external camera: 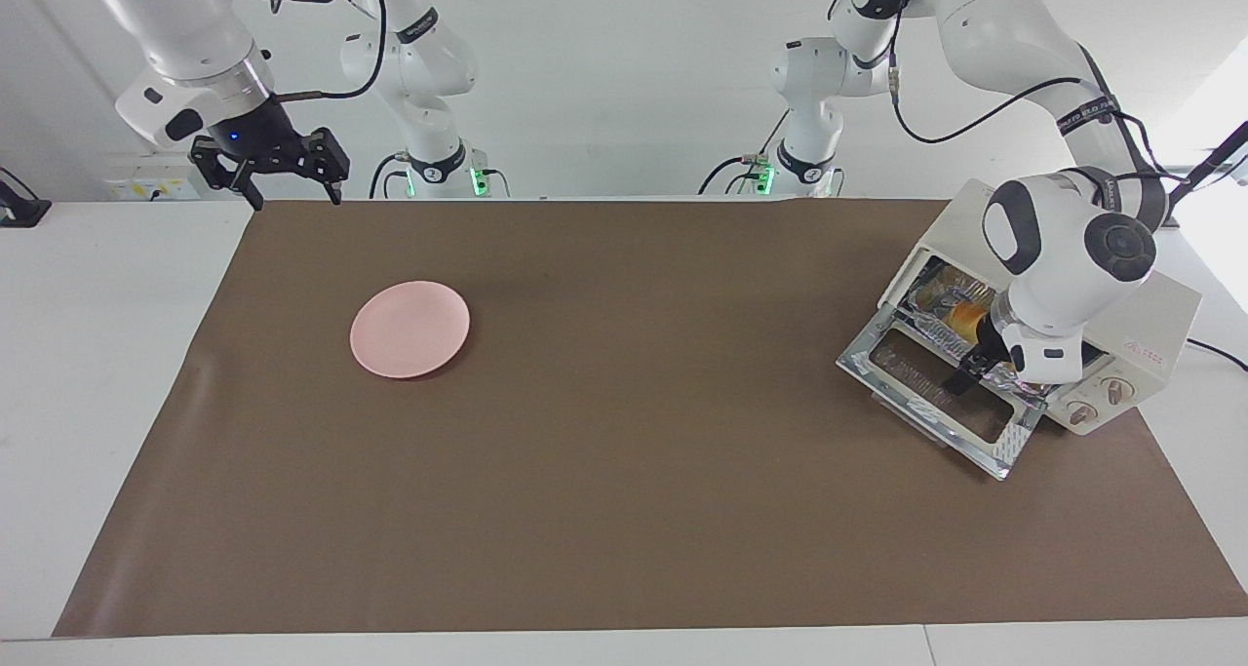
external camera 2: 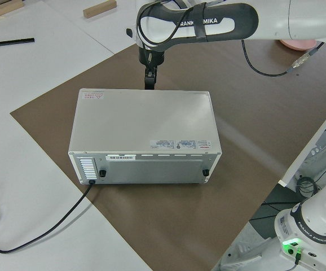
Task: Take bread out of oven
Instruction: 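Grasp the foil tray in the oven and pull it out with the left gripper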
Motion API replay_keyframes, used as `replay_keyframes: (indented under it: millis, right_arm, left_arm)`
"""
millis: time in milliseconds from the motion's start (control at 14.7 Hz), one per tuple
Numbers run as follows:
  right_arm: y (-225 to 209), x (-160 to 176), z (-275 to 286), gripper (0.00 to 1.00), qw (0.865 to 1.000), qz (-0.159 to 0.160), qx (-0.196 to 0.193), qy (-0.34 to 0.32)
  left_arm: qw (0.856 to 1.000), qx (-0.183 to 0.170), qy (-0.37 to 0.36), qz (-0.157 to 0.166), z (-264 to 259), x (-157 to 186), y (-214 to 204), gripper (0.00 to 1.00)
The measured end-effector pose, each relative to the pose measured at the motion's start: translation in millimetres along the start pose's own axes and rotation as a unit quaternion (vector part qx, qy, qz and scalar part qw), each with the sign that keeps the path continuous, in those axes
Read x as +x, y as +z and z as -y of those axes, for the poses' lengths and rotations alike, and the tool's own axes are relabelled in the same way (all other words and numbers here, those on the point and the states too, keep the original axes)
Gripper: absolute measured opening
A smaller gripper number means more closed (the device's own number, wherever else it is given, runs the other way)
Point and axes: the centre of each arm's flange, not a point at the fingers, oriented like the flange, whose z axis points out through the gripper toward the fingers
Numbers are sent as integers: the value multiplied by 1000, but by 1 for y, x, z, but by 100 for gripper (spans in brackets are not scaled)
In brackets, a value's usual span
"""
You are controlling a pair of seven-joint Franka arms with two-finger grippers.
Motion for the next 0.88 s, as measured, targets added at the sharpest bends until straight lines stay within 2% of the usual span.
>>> replay_keyframes:
  millis: [68, 136, 204, 340, 679, 883]
  right_arm:
    - [0, 0, 0, 100, 1000, 0, 0, 0]
    - [0, 0, 0, 100, 1000, 0, 0, 0]
    - [0, 0, 0, 100, 1000, 0, 0, 0]
    - [0, 0, 0, 100, 1000, 0, 0, 0]
    - [0, 0, 0, 100, 1000, 0, 0, 0]
    - [0, 0, 0, 100, 1000, 0, 0, 0]
  left_arm:
    - [1000, 2, 0, 2, 0, -1, 4, 93]
    - [1000, 3, 0, 4, 1, -2, 7, 93]
    - [1000, 5, 0, 6, 2, -3, 8, 87]
    - [1000, 15, 5, 6, 4, -6, 14, 60]
    - [999, 24, 44, -1, -7, -20, 11, 3]
    - [996, 13, 86, -23, -50, -45, -13, 2]
